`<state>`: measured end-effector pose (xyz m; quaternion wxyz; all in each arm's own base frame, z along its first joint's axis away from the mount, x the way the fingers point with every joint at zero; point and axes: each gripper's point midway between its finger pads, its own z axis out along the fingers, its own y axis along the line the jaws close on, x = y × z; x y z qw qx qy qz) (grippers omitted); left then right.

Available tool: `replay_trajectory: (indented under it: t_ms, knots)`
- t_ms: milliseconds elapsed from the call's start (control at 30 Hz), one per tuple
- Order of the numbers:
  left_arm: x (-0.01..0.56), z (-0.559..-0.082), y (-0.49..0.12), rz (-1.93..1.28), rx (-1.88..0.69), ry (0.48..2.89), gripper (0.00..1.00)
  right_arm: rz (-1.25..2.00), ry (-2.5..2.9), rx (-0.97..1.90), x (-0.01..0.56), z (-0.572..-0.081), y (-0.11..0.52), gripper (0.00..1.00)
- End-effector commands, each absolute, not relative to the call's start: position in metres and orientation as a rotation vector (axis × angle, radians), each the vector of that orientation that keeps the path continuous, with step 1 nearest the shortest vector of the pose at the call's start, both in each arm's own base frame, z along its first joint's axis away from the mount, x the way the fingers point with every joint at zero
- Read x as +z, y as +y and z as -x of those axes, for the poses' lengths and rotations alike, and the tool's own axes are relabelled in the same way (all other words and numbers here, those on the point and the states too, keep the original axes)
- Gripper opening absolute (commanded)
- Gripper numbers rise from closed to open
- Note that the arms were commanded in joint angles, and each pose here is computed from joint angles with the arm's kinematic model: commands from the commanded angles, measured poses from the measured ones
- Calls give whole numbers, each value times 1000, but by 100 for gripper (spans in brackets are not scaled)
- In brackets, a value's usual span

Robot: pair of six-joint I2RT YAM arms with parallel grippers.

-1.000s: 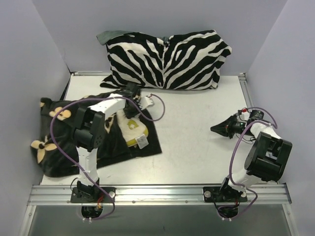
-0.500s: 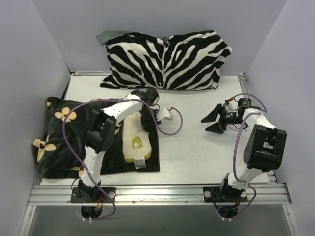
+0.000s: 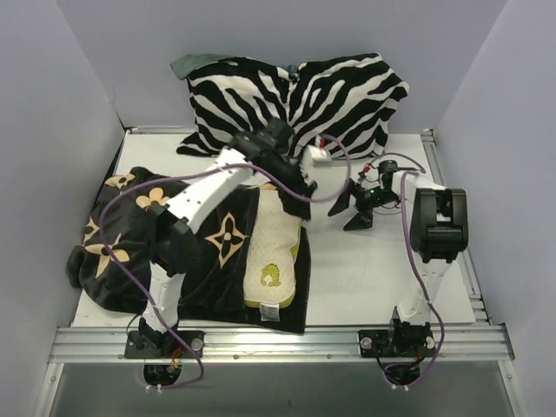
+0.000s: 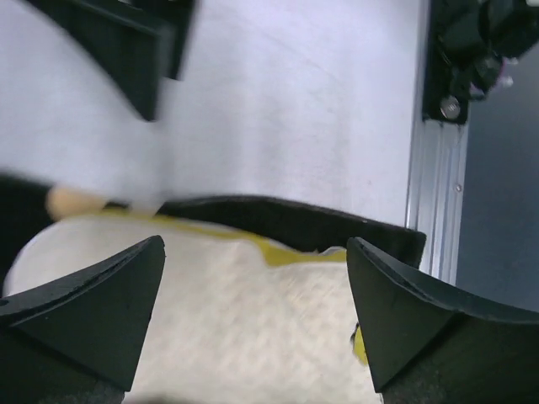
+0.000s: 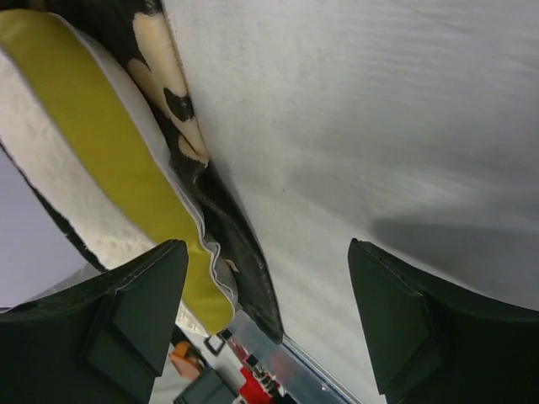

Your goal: Put the pillow into the pillowcase

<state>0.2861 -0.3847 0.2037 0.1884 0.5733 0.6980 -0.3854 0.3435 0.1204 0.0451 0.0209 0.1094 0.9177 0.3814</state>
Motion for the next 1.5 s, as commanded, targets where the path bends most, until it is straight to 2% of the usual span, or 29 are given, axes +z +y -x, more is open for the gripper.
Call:
replay_trajectory:
  t_ms: [0,100,200,300,367,433,567,667,700,733,800,833,867,1033,1133,1233,1333,1367,1400,1467]
  knots:
    - [257,-352,-310,-1256,-956,2064,97,-294,2881,1199,39,-354,155,78]
    - [219,-413,-223,-1007,-730,2299,97,-259,2848,1251,37,-374,184,77]
    - [182,-443,-176,-908,-520,2441,93,-245,2829,1319,37,-385,208,76]
    - [158,-459,-174,-831,-444,2518,90,-257,2792,1417,42,-387,227,69]
    - [145,-462,-178,-767,-416,2573,87,-256,2786,1443,42,-386,234,59]
    - [120,-464,-173,-683,-369,2661,85,-234,2796,1446,42,-381,242,54]
    - [93,-451,-181,-731,-358,2720,81,-184,2799,1452,44,-375,252,49]
    - [79,-430,-207,-772,-525,2757,56,-143,2803,1456,45,-371,260,42]
    - [80,-423,-219,-802,-624,2743,41,-142,2810,1457,43,-370,262,40]
    - [90,-415,-241,-833,-795,2693,34,-133,2805,1460,45,-371,264,36]
    - [110,-406,-280,-906,-962,2574,18,-117,2813,1465,44,-369,269,32]
    - [127,-401,-300,-934,-1067,2501,2,-115,2811,1471,45,-369,271,29]
    - [138,-397,-314,-962,-1106,2449,0,-115,2817,1475,44,-368,273,27]
    - [183,-362,-402,-1096,-1306,2227,0,-119,2806,1496,49,-372,276,24]
    - [181,-360,-423,-1065,-1320,2203,0,-111,2792,1506,55,-373,276,24]
    - [170,-375,-414,-994,-1237,2237,0,-150,2772,1496,59,-379,265,24]
    - [190,-407,-374,-905,-1111,2213,38,-235,2737,1453,62,-392,236,25]
    - [196,-427,-345,-838,-1043,2224,47,-252,2716,1440,68,-396,228,27]
    - [211,-427,-322,-801,-974,2247,61,-264,2702,1435,71,-398,221,32]
    - [213,-442,-271,-784,-791,2275,64,-319,2678,1406,84,-399,197,43]
